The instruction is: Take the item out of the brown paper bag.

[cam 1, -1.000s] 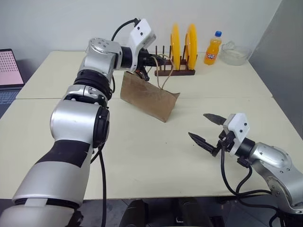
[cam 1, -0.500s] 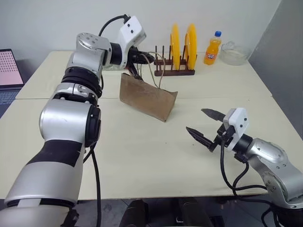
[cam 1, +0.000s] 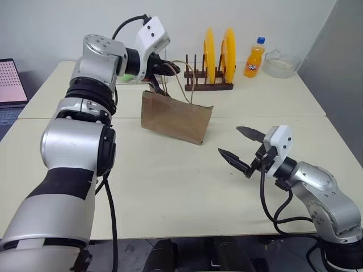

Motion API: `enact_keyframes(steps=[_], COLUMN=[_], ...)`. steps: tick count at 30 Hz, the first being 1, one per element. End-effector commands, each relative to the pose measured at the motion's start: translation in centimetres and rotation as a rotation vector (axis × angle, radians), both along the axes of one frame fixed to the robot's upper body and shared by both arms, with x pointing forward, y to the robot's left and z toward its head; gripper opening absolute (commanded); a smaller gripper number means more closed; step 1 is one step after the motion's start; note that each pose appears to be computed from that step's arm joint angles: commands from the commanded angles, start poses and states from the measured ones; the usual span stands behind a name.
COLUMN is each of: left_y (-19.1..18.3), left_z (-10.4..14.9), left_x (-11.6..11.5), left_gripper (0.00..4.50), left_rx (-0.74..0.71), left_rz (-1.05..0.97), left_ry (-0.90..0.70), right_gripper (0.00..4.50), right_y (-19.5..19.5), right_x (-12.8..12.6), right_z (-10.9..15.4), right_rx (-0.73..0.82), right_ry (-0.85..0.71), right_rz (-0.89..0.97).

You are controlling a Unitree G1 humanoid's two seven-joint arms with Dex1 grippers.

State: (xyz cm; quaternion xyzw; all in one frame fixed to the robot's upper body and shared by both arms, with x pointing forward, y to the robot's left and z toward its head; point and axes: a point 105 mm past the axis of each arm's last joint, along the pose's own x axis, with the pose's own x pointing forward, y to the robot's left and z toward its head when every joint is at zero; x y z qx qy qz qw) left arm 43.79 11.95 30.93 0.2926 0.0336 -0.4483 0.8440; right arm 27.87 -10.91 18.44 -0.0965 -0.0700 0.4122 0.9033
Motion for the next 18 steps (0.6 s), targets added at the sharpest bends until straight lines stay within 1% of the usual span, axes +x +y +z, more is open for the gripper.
enact_keyframes(steps=[1, 7, 10, 12, 18], left_y=[0.3, 0.3, 0.6, 0.8, 2.1], left_z=[2.2, 0.9, -0.3, -0.8, -0.8], left_x=[-0.5, -0.5, -0.5, -0.5, -0.6], left_gripper=[0.01, 0.01, 0.66, 1.21, 3.15], left_rx=[0.027, 0.079, 0.116, 0.134, 0.175], left_rz=[-0.009, -0.026, -0.028, -0.035, -0.013], left_ry=[-0.077, -0.075, -0.065, -0.063, -0.103], right_gripper=[4.5, 4.5, 4.5, 4.5, 4.5], right_y=[0.2, 0.5, 0.5, 0.5, 0.5], right_x=[-0.1, -0.1, -0.1, -0.2, -0.5], right_z=[1.1, 1.0, 1.0, 1.0, 0.9], right_rx=[0.004, 0.002, -0.001, -0.005, -0.021], right_ry=[-0.056, -0.055, -0.055, -0.053, -0.045], right_rz=[0.019, 0.037, 0.04, 0.042, 0.057])
